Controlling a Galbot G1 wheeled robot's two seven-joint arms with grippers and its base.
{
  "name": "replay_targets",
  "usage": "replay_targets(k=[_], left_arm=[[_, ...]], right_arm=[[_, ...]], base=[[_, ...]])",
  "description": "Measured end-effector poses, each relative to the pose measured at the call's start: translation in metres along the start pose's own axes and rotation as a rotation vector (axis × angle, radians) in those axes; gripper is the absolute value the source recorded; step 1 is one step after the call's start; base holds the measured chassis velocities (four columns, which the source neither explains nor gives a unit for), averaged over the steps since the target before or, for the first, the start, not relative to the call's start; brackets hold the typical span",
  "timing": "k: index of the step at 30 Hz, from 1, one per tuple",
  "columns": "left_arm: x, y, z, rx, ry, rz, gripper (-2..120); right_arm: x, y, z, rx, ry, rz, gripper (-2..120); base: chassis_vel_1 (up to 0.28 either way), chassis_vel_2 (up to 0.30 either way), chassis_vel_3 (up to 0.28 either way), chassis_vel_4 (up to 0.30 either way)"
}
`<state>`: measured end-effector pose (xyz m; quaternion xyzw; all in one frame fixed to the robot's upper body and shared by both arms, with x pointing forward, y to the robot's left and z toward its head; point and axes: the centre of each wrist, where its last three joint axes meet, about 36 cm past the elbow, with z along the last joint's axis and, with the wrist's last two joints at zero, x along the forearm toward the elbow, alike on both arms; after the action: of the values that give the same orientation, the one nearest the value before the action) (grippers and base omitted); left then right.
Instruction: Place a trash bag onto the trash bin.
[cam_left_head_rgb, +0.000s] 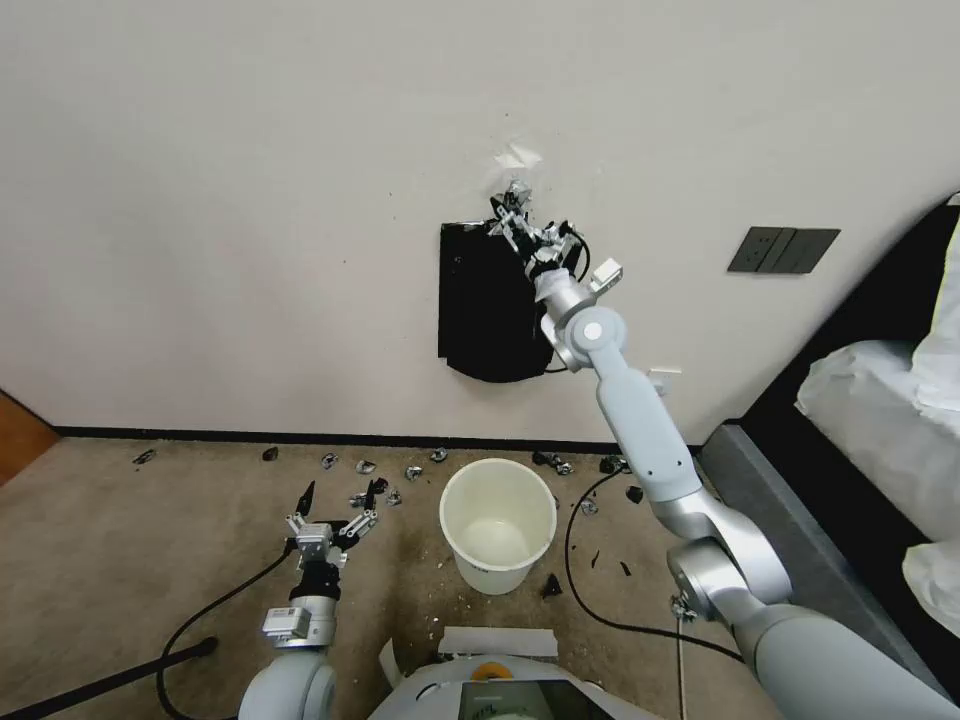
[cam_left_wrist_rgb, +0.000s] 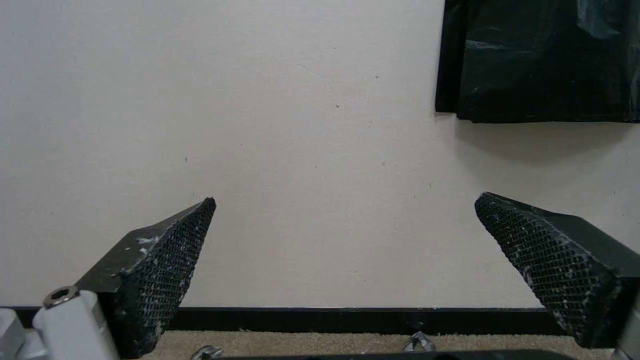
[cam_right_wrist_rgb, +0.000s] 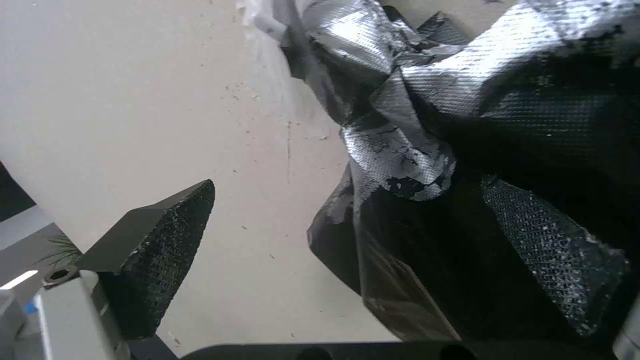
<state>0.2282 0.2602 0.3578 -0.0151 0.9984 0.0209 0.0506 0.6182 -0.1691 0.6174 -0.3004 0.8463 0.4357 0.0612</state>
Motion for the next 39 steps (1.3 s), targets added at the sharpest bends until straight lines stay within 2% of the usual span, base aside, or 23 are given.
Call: replay_targets(k=[13, 16, 19, 21, 22, 26, 28, 30, 33, 34, 37, 39], left_arm=[[0.000, 0.001, -0.001, -0.003, -0.001, -0.003, 100], [0.000, 0.001, 0.000, -0.001, -0.001, -0.003, 100], [0.000, 0.000, 0.000, 0.000, 0.000, -0.003, 100], [-0.001, 0.000, 0.001, 0.000, -0.001, -0.001, 100], [-0.001, 0.000, 0.001, 0.000, -0.001, -0.001, 100], [-0.003, 0.000, 0.001, 0.000, -0.004, 0.002, 100], [-0.003, 0.000, 0.001, 0.000, -0.004, 0.002, 100], [-0.003, 0.000, 0.002, -0.001, -0.003, 0.002, 100], [-0.003, 0.000, 0.002, 0.000, -0.003, 0.002, 100], [-0.002, 0.000, 0.002, 0.000, -0.002, 0.003, 100], [-0.002, 0.000, 0.002, 0.000, -0.004, 0.001, 100], [-0.002, -0.001, 0.002, 0.001, -0.004, 0.000, 100]], right_arm=[[-0.016, 0.010, -0.009, -0.004, -0.021, -0.048, 99], [-0.016, 0.007, -0.009, -0.006, -0.023, -0.043, 87], [-0.016, 0.006, -0.009, -0.006, -0.023, -0.041, 82], [-0.016, 0.004, -0.009, -0.006, -0.023, -0.036, 72], [-0.016, 0.004, -0.009, -0.006, -0.023, -0.036, 72], [-0.015, 0.002, -0.008, -0.002, -0.023, -0.031, 52], [-0.015, 0.002, -0.008, -0.002, -0.023, -0.031, 52], [-0.015, 0.001, -0.008, 0.000, -0.023, -0.031, 38], [-0.015, 0.001, -0.008, 0.001, -0.023, -0.031, 34], [-0.014, 0.000, -0.007, 0.001, -0.023, -0.030, 24], [-0.014, -0.001, -0.007, 0.000, -0.024, -0.029, 17], [-0.012, -0.002, -0.007, -0.001, -0.026, -0.027, 7]], base=[[0.000, 0.000, 0.000, 0.000], [0.000, 0.000, 0.000, 0.000], [0.000, 0.000, 0.000, 0.000], [0.000, 0.000, 0.000, 0.000], [0.000, 0.000, 0.000, 0.000], [0.000, 0.000, 0.000, 0.000], [0.000, 0.000, 0.000, 0.000], [0.000, 0.000, 0.000, 0.000], [0.000, 0.000, 0.000, 0.000], [0.000, 0.000, 0.000, 0.000], [0.000, 0.000, 0.000, 0.000], [0.000, 0.000, 0.000, 0.000]])
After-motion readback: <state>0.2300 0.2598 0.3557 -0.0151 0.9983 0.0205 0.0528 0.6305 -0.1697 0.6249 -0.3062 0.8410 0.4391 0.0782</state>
